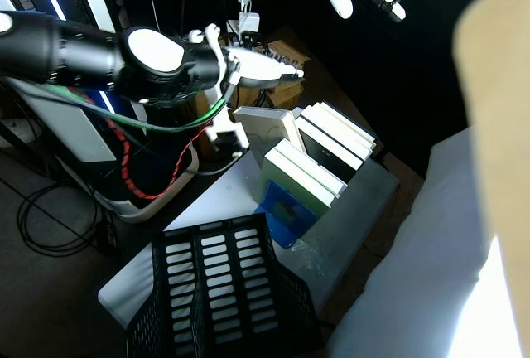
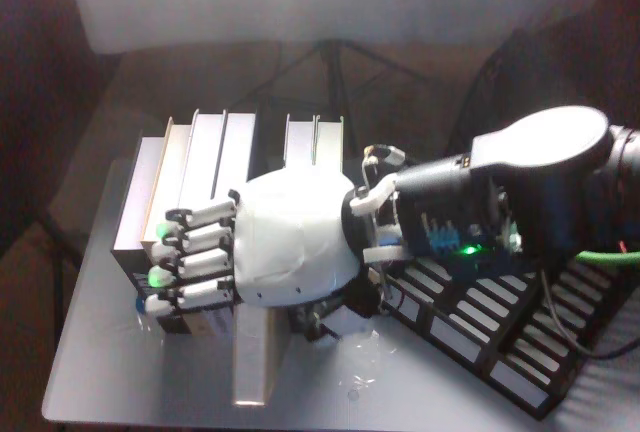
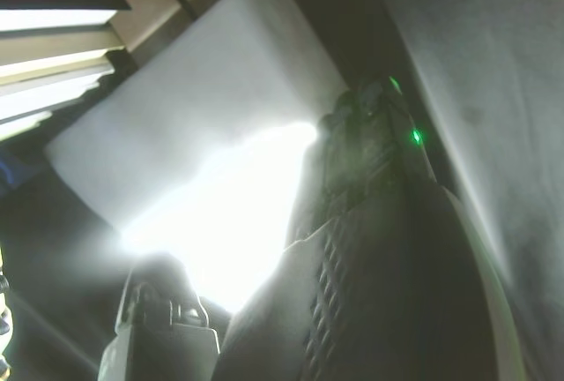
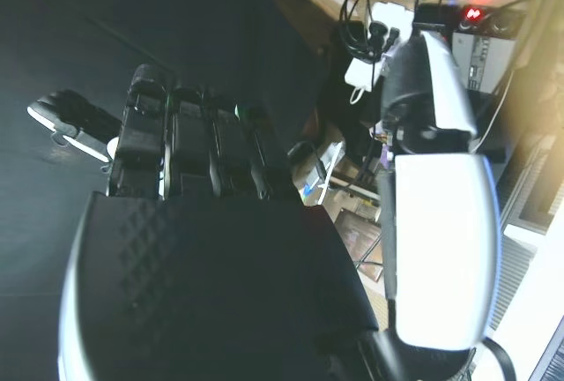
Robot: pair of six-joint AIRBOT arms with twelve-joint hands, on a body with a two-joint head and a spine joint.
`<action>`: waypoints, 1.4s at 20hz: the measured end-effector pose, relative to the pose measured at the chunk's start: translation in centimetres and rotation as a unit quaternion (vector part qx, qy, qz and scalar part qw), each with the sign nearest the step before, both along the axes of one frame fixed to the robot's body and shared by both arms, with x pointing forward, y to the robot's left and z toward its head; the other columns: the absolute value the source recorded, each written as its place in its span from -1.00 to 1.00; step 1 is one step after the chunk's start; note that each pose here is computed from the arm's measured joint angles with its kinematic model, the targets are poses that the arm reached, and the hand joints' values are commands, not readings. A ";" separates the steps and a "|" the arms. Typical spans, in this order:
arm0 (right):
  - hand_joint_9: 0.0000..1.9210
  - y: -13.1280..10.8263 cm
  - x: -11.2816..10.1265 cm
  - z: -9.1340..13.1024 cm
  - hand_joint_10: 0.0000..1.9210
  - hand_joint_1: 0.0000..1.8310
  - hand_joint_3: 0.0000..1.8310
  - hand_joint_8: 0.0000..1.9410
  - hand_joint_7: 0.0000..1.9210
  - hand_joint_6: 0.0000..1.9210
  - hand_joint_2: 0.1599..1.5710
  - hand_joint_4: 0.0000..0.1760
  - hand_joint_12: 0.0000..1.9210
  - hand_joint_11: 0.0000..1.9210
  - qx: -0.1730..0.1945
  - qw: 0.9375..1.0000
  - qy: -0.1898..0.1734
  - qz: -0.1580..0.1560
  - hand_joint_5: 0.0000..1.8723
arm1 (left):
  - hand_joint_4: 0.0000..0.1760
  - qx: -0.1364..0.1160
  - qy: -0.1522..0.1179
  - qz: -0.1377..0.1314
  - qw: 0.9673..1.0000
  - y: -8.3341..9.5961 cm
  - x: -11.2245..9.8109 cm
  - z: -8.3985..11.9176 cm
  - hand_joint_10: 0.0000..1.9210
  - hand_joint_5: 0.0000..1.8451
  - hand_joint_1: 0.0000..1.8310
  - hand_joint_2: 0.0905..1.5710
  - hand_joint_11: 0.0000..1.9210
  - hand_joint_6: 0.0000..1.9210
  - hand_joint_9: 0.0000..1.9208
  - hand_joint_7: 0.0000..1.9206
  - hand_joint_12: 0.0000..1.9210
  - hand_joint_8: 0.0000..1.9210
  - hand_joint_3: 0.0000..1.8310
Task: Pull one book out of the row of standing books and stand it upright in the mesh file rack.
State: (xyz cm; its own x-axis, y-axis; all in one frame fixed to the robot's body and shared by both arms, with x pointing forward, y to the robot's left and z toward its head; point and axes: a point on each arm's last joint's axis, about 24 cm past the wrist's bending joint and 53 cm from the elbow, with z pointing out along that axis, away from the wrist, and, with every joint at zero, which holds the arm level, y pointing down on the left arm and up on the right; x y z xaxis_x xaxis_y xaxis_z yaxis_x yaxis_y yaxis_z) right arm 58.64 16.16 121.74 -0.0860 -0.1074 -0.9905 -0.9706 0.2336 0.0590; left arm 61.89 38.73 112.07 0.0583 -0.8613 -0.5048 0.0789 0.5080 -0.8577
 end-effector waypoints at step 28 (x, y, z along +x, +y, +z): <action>-0.94 2.0 1.1 -6.5 -0.97 0.15 -0.99 -0.97 -0.91 -0.99 0.17 -0.59 -0.99 -0.99 -0.054 0.998 -0.004 -0.022 -0.97 | -1.00 -0.003 -0.008 0.001 1.000 0.3 0.0 0.2 -1.00 -1.00 -0.83 0.65 -1.00 -1.00 -1.00 -1.00 -1.00 -1.00 -0.99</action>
